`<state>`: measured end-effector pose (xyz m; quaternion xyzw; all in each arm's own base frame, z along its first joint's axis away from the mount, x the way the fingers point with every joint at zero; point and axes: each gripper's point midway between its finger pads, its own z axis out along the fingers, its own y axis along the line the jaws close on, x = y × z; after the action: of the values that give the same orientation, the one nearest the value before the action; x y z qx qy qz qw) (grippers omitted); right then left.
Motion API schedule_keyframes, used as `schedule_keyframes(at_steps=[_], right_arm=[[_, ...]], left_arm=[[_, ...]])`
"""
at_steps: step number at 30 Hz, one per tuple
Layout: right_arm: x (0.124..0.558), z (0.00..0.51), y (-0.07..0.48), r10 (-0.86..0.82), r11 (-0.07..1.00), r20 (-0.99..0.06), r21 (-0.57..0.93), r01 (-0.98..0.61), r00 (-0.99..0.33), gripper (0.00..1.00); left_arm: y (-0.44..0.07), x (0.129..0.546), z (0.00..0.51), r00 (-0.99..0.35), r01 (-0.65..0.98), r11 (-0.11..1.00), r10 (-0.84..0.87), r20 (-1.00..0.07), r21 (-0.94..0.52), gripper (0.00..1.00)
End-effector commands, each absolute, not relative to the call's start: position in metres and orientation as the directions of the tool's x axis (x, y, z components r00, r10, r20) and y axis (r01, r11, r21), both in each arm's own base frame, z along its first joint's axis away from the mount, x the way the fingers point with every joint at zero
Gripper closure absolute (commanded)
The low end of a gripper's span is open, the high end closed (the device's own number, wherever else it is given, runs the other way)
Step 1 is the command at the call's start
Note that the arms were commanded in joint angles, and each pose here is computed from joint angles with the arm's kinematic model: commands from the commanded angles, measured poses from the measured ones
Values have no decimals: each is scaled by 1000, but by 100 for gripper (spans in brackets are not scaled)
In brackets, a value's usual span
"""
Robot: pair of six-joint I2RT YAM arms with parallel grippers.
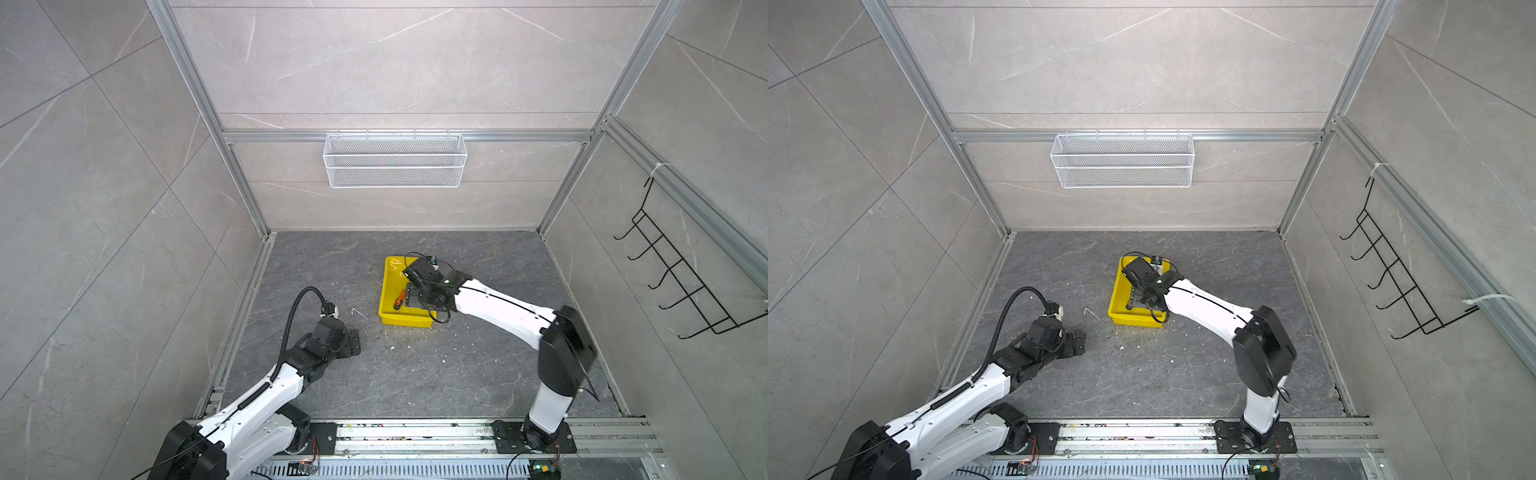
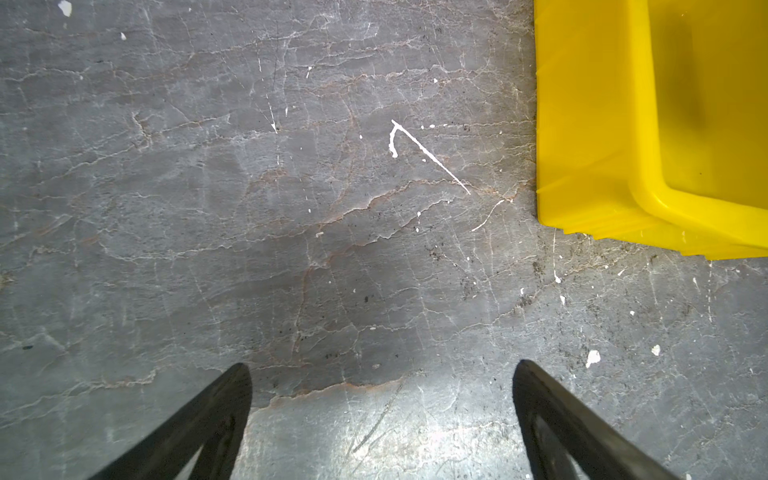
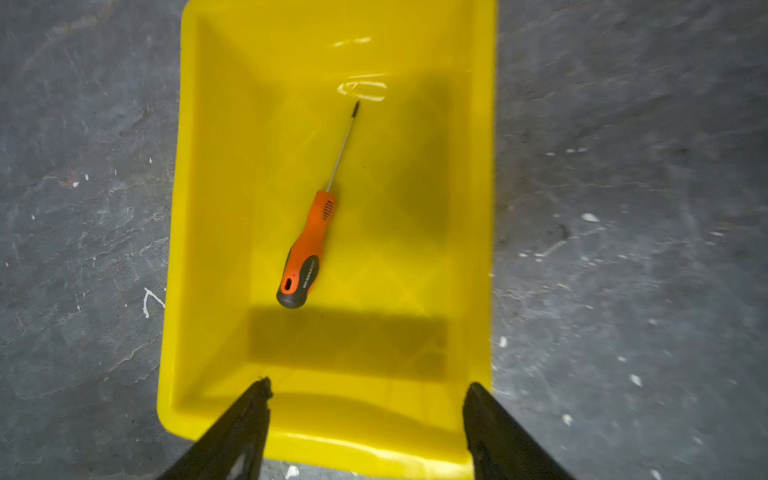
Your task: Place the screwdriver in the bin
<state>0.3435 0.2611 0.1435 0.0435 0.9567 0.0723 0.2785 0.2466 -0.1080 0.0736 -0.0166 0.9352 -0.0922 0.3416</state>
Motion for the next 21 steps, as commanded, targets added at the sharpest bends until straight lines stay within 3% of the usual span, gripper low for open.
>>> schedule_keyframes(at_steps=[1, 7, 10, 13, 17, 21], right_arm=[[328, 171, 223, 140, 989, -613, 123, 82, -777, 19], [284, 158, 177, 168, 986, -613, 122, 117, -772, 1], [270, 151, 169, 162, 986, -624, 129, 104, -765, 1], [265, 165, 159, 97, 994, -665, 31, 102, -741, 1], [267, 211, 174, -94, 987, -772, -156, 44, -629, 1], [272, 244, 189, -146, 982, -851, -187, 32, -504, 1]], left_arm=[[-110, 256, 87, -745, 18, 981, -116, -657, -194, 0], [-109, 257, 84, -754, 3, 984, -114, -647, -177, 0], [-105, 258, 85, -753, -14, 986, -120, -647, -166, 0], [-104, 258, 86, -745, -21, 985, -130, -654, -172, 0], [-105, 257, 86, -746, -19, 985, -130, -653, -174, 0], [-105, 258, 84, -752, -21, 986, -126, -647, -168, 0]])
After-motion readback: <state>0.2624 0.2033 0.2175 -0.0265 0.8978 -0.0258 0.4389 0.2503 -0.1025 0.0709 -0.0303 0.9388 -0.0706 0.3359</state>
